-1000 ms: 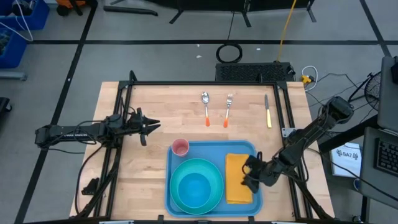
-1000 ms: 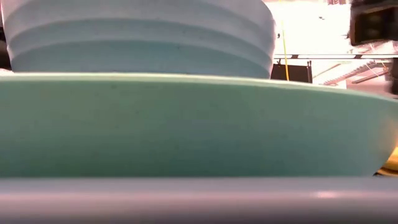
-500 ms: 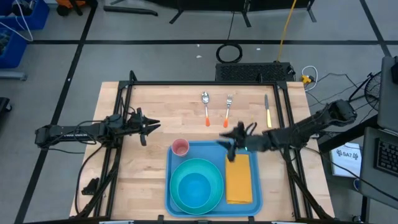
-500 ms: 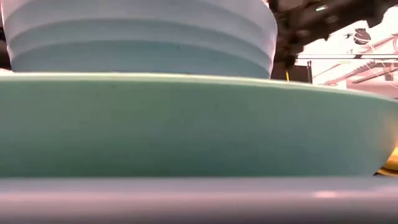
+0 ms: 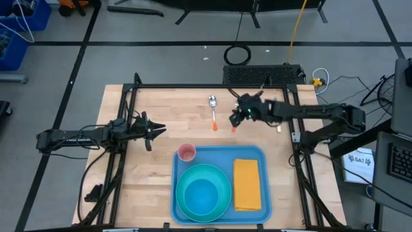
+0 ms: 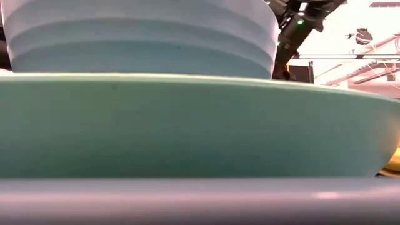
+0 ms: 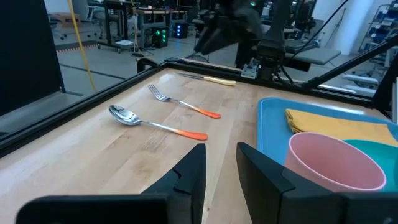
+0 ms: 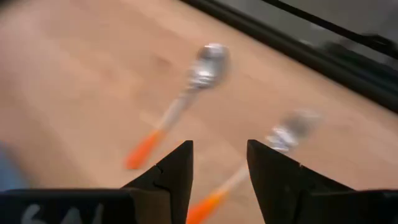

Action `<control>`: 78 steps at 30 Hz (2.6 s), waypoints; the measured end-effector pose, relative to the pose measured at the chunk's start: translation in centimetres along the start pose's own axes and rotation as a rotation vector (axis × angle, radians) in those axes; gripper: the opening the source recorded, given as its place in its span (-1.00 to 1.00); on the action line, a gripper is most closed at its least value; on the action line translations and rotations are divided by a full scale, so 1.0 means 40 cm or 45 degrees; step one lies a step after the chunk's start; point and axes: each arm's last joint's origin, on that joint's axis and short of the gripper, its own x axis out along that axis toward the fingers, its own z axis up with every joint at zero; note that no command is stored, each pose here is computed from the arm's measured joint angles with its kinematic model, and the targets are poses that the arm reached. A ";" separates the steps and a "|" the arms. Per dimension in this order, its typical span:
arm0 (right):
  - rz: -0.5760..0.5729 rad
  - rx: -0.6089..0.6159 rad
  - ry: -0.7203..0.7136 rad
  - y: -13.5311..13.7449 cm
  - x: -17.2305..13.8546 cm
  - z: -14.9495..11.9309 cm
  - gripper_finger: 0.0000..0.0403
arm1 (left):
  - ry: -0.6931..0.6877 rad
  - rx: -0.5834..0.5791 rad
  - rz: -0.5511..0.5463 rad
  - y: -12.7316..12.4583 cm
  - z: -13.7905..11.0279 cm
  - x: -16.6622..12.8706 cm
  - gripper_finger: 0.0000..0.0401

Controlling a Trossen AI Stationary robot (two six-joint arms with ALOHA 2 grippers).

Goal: Set up tray
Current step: Put the orange fork on top of the yellow napkin

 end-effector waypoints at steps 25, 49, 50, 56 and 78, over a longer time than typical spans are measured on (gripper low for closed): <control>0.181 -0.097 -0.098 0.040 0.154 0.100 -0.63 | 0.003 0.000 0.000 0.000 -0.001 0.000 -0.54; -0.065 -0.022 0.447 -0.040 0.170 0.095 -0.61 | 0.001 0.000 -0.001 0.000 0.000 0.000 -0.54; -0.077 -0.028 0.478 -0.044 0.169 0.089 -0.60 | 0.002 0.000 -0.001 0.000 0.000 0.000 -0.54; -0.066 0.064 0.661 -0.063 0.177 0.061 -0.50 | 0.000 0.000 -0.001 0.000 0.000 0.000 -0.54; -0.069 0.362 0.756 -0.105 0.276 0.038 -0.34 | 0.001 0.000 -0.012 -0.001 0.000 0.000 -0.54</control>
